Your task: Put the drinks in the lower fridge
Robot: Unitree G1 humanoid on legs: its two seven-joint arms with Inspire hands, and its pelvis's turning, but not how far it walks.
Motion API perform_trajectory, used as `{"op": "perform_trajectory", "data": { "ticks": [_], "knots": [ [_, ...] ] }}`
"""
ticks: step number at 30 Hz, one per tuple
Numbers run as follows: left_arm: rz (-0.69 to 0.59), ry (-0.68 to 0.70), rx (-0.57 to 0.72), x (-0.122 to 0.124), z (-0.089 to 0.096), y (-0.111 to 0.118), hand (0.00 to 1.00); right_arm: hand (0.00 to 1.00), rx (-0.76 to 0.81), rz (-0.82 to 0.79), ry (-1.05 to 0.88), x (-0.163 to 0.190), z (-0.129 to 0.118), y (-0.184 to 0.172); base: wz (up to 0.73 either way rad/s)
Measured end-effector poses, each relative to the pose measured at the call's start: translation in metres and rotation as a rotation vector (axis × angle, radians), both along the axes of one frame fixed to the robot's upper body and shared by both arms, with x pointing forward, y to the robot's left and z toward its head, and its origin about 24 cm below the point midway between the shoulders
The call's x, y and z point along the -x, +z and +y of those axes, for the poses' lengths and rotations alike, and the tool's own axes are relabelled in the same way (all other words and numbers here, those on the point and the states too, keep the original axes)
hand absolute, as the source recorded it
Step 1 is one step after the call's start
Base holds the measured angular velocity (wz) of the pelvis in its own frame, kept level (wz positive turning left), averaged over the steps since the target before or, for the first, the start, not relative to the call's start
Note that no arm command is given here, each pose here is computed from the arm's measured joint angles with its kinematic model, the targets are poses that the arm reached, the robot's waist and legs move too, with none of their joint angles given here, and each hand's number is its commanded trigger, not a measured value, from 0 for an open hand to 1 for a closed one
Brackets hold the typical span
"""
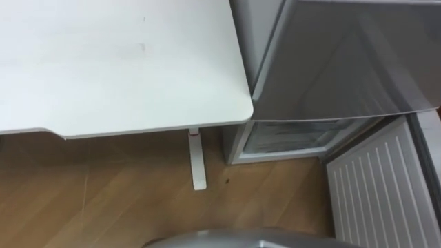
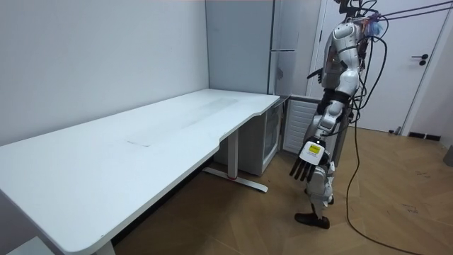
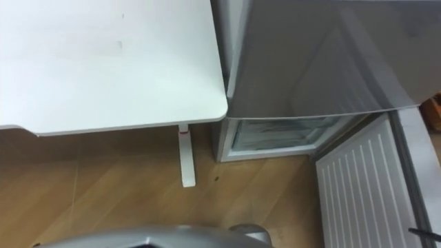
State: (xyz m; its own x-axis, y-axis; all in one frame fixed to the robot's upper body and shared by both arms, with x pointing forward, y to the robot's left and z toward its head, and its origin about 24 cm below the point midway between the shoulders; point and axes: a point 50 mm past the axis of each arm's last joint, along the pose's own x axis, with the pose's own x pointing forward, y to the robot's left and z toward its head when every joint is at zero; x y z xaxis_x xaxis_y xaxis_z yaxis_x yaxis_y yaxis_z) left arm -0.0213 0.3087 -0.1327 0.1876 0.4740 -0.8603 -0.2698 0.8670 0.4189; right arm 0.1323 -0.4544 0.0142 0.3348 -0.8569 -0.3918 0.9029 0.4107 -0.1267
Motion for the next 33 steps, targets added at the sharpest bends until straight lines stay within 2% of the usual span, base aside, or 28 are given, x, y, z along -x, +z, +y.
{"op": "perform_trajectory", "data": {
  "ticks": [7,21,25,29,33],
  "knots": [
    [-0.015,-0.036,0.012,-0.002,0.010,0.007,0.00,0.00,-0.007,-0.007,-0.025,0.003,-0.005,0.002,0.01],
    [-0.008,-0.051,0.044,-0.002,0.014,0.008,0.00,0.00,-0.181,0.038,-0.218,0.045,-0.005,-0.033,0.09],
    [0.005,-0.072,0.033,-0.003,0.016,0.010,0.00,0.00,-0.193,0.025,-0.232,0.047,-0.004,-0.034,0.02],
    [0.010,-0.083,0.008,-0.005,0.027,0.015,0.00,0.00,-0.197,0.027,-0.230,0.047,-0.004,-0.035,-0.04],
    [0.013,-0.097,0.010,-0.009,0.034,0.018,0.00,0.00,-0.156,0.040,-0.226,0.042,-0.014,-0.021,-0.05]
  ]
}}
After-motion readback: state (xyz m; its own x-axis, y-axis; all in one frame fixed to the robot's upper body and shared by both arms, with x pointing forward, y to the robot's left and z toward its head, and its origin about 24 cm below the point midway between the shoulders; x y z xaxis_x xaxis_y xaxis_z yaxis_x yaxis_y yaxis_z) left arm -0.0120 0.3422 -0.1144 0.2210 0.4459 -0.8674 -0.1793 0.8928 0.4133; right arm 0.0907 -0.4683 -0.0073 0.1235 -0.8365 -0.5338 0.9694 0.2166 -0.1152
